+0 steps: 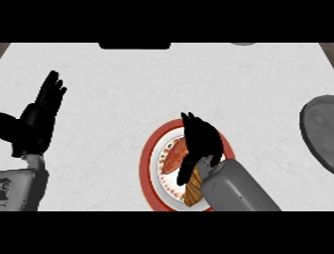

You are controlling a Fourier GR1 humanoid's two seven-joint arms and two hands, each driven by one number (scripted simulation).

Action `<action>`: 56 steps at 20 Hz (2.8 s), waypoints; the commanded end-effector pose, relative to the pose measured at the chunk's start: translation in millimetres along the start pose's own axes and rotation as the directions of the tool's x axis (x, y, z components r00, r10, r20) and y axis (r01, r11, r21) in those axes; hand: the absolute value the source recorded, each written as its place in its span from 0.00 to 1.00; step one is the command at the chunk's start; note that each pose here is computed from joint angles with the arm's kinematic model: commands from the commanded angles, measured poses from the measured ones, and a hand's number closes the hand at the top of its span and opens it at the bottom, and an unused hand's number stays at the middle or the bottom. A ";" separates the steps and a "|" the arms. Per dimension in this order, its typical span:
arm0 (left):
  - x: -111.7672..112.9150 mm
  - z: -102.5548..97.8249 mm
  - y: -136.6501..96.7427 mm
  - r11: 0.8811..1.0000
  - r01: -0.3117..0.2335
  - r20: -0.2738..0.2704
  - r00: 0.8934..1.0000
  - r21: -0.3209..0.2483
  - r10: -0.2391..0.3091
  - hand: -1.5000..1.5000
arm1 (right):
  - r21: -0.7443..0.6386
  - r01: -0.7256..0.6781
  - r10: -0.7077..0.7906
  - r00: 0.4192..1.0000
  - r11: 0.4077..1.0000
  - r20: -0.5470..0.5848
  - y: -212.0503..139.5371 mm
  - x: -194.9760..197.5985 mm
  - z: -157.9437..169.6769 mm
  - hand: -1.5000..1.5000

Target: Pick the sweet potato from the plate and place it in the pan

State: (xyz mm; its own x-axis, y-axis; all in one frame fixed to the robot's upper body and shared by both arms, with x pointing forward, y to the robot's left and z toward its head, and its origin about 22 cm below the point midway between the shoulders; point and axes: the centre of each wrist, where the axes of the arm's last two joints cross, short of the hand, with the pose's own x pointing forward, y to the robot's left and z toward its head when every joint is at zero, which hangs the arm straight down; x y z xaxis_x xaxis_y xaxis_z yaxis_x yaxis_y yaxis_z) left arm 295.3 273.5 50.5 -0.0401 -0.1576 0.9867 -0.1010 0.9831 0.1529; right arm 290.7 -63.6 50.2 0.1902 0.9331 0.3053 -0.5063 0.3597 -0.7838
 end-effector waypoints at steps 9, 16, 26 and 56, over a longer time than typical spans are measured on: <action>-13.9 -4.2 -7.3 1.000 0.000 -0.007 1.000 0.007 0.000 0.50 | 0.081 -0.082 0.071 0.989 0.993 0.128 25.9 -7.9 -8.7 1.00; -6.7 -10.8 -0.2 1.000 0.003 0.000 1.000 -0.004 -0.003 0.50 | 0.032 -0.083 0.078 0.989 0.996 0.122 33.2 2.1 -20.2 1.00; -8.7 5.5 2.7 1.000 -0.013 -0.006 1.000 0.001 0.013 0.50 | -0.243 0.031 -0.090 0.968 0.969 -0.235 -8.8 -5.1 -9.2 1.00; -7.8 0.7 15.1 1.000 -0.001 0.002 1.000 0.009 0.001 0.50 | -0.913 0.136 -0.463 0.884 0.384 -0.062 -180.7 -224.0 69.7 1.00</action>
State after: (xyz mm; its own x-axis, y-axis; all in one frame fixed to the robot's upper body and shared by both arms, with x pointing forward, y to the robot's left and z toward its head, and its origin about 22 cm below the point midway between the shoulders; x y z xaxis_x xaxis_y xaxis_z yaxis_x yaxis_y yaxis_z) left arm 288.0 283.2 47.2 -0.0409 -0.1617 0.9860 -0.1117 0.9814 0.1563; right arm 288.3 -284.9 157.9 0.4339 0.6797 0.5914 0.5623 0.3086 -0.7672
